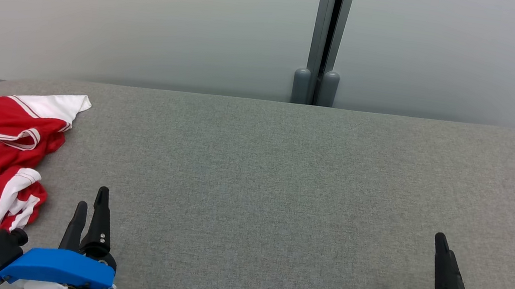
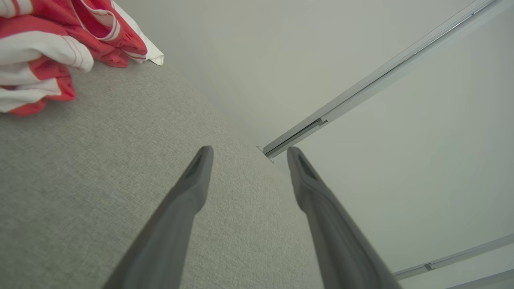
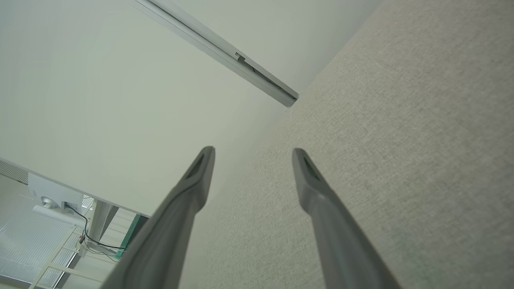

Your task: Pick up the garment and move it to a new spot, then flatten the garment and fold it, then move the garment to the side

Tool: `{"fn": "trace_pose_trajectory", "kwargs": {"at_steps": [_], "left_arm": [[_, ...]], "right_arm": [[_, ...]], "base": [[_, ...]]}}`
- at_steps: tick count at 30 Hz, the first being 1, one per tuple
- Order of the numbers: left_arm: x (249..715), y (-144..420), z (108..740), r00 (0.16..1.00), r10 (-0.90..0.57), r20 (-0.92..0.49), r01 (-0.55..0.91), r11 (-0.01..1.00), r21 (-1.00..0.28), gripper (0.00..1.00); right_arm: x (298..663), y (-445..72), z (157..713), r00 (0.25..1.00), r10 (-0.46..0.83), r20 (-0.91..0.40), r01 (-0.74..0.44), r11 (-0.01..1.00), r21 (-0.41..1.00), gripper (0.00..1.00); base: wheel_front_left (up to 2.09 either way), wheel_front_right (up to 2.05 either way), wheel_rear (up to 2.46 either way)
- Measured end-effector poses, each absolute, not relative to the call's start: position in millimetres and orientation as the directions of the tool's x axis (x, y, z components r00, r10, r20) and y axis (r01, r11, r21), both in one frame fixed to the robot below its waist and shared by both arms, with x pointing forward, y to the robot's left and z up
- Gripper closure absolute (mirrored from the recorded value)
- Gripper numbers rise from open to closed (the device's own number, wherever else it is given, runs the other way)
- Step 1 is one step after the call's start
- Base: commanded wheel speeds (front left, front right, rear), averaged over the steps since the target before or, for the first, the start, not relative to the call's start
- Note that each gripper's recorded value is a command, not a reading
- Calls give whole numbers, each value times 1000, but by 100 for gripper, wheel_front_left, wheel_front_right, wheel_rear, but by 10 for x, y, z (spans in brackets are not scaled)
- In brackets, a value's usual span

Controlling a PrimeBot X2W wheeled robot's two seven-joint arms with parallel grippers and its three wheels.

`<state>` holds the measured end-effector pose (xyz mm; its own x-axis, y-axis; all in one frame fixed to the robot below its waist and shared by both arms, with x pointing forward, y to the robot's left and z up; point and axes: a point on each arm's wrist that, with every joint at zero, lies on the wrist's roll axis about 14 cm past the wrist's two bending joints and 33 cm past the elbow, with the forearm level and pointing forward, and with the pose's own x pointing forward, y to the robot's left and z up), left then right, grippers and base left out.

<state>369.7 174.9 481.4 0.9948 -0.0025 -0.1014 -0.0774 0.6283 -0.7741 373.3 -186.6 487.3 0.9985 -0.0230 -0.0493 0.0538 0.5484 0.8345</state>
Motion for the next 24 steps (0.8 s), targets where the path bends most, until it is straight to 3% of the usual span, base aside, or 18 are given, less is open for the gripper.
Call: {"fn": "trace_pose_trajectory", "kwargs": {"at_steps": [24], "left_arm": [[3651,1715,4820,997,-14,-70,-23,872,-489,0]], "right_arm": [[3731,-1794,4935,1000,3,-5,0,806,591,0]], "base": [[0,0,0]]}}
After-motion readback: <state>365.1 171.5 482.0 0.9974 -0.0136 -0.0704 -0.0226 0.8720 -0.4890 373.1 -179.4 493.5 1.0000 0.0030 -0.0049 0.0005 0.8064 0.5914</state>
